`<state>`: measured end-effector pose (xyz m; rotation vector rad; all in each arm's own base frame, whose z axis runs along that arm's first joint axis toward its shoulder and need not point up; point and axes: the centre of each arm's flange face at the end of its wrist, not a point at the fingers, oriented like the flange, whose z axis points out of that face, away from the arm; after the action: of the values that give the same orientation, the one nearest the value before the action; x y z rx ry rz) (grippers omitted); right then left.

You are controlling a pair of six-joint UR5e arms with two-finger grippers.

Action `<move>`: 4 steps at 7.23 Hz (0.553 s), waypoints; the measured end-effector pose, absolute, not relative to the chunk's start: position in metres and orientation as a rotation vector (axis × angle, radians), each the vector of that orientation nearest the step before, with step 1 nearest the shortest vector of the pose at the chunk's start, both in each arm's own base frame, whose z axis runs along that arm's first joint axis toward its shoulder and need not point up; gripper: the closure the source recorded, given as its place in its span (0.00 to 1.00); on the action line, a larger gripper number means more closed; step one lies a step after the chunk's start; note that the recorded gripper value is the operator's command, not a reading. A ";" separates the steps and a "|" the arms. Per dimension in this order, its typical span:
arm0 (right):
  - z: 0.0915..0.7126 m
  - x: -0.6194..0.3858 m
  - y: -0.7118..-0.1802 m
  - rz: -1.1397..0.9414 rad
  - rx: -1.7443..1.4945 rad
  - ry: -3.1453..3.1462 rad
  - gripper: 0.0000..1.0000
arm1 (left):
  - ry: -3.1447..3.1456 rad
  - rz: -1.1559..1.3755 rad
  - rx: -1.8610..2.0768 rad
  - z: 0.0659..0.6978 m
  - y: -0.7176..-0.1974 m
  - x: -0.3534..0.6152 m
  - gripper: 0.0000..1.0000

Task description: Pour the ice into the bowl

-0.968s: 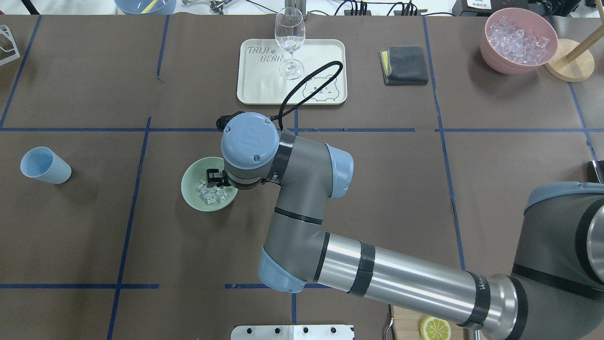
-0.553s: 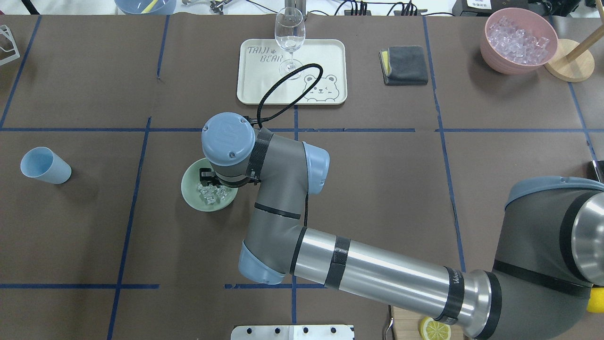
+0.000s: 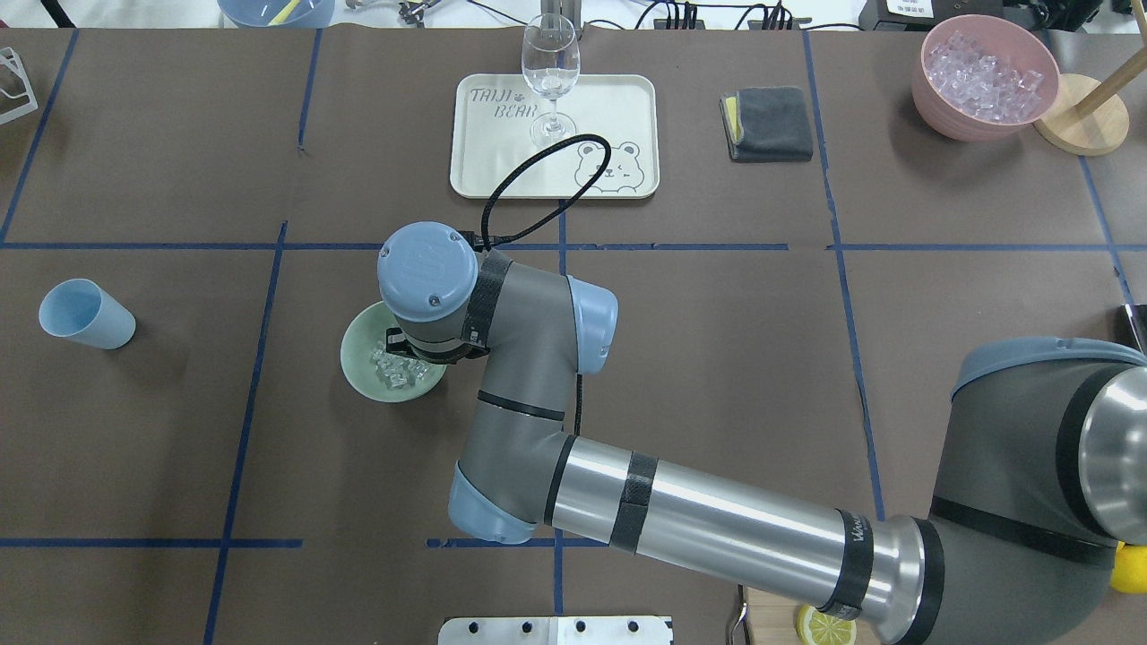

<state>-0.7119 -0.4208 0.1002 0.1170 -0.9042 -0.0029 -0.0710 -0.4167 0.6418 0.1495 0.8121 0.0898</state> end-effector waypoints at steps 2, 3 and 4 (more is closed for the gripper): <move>0.085 -0.702 -0.421 -0.002 0.134 -0.952 1.00 | 0.812 0.090 0.150 0.641 -0.417 -0.071 0.00; 0.075 -0.688 -0.430 0.005 0.146 -0.989 1.00 | 0.812 0.090 0.150 0.641 -0.417 -0.071 0.00; 0.074 -0.662 -0.451 0.007 0.127 -1.023 1.00 | 0.812 0.090 0.151 0.641 -0.417 -0.071 0.00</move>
<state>-0.6623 -0.4509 0.0735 0.1272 -1.0229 0.0067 -0.0710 -0.4168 0.6412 0.1506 0.8120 0.0897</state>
